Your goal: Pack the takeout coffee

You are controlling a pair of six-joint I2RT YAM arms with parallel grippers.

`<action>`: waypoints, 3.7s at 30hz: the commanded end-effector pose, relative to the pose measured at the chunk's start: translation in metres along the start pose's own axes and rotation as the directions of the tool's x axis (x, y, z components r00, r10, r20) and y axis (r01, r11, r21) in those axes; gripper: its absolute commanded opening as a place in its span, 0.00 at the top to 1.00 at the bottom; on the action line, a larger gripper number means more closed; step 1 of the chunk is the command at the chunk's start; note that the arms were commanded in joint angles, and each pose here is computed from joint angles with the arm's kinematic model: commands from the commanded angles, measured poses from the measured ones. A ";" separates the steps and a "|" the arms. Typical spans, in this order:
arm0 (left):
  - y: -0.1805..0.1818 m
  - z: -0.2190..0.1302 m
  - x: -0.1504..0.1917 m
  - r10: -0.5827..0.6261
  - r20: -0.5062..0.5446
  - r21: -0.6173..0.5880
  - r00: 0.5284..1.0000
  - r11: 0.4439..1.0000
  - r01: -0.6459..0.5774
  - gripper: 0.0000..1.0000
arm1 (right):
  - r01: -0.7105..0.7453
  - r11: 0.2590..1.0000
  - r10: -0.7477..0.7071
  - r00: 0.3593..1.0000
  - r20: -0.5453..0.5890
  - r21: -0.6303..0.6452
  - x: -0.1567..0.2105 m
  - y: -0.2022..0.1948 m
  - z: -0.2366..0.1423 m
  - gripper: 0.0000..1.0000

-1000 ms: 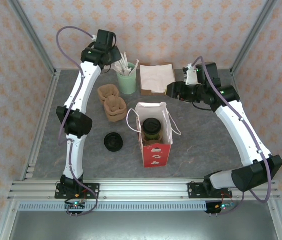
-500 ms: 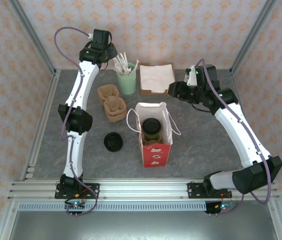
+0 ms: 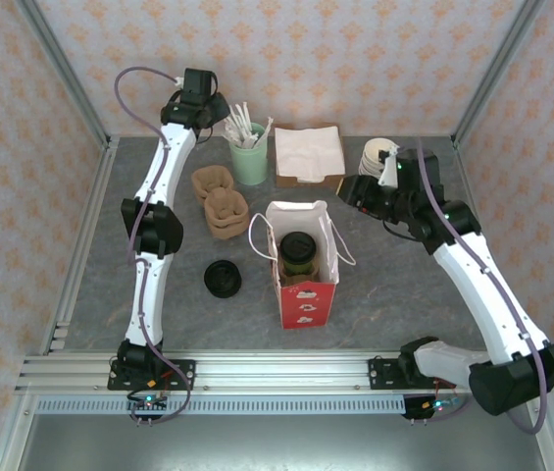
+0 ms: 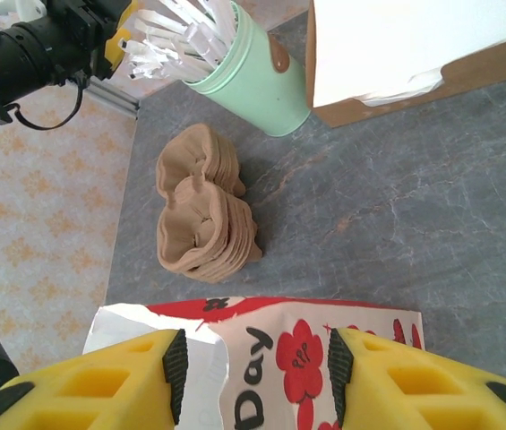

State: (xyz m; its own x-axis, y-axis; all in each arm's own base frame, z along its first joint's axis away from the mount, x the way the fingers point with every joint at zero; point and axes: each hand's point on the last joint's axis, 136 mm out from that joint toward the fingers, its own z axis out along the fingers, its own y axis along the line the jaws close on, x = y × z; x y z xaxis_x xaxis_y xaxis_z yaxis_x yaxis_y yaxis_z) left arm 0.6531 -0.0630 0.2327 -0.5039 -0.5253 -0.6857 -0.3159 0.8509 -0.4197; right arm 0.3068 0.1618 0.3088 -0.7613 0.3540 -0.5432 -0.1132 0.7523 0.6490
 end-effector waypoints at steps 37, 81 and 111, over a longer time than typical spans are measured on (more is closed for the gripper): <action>-0.031 0.006 -0.021 -0.020 0.077 0.157 0.997 0.988 0.008 0.88 | -0.017 1.000 0.017 0.997 0.078 -0.003 0.018 -0.015 -0.017 0.62; -0.077 -0.154 -0.087 0.163 0.278 0.170 0.947 0.962 -0.216 0.76 | 0.018 0.999 -0.013 0.995 0.100 -0.048 0.034 -0.009 -0.038 0.62; -0.066 -0.115 0.016 0.372 -0.053 0.185 0.927 0.916 -0.357 0.65 | 0.003 1.000 -0.003 0.997 0.081 -0.006 0.043 -0.020 -0.028 0.62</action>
State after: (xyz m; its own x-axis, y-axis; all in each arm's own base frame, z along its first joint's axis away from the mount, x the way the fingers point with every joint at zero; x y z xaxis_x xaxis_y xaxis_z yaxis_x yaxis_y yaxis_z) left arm 0.5938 -0.1062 0.3184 -0.5804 -0.2711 -0.7679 -0.0398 0.9513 -0.3057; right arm 0.2563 0.1464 0.2871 -0.7162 0.3864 -0.5811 -0.1234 0.7494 0.6505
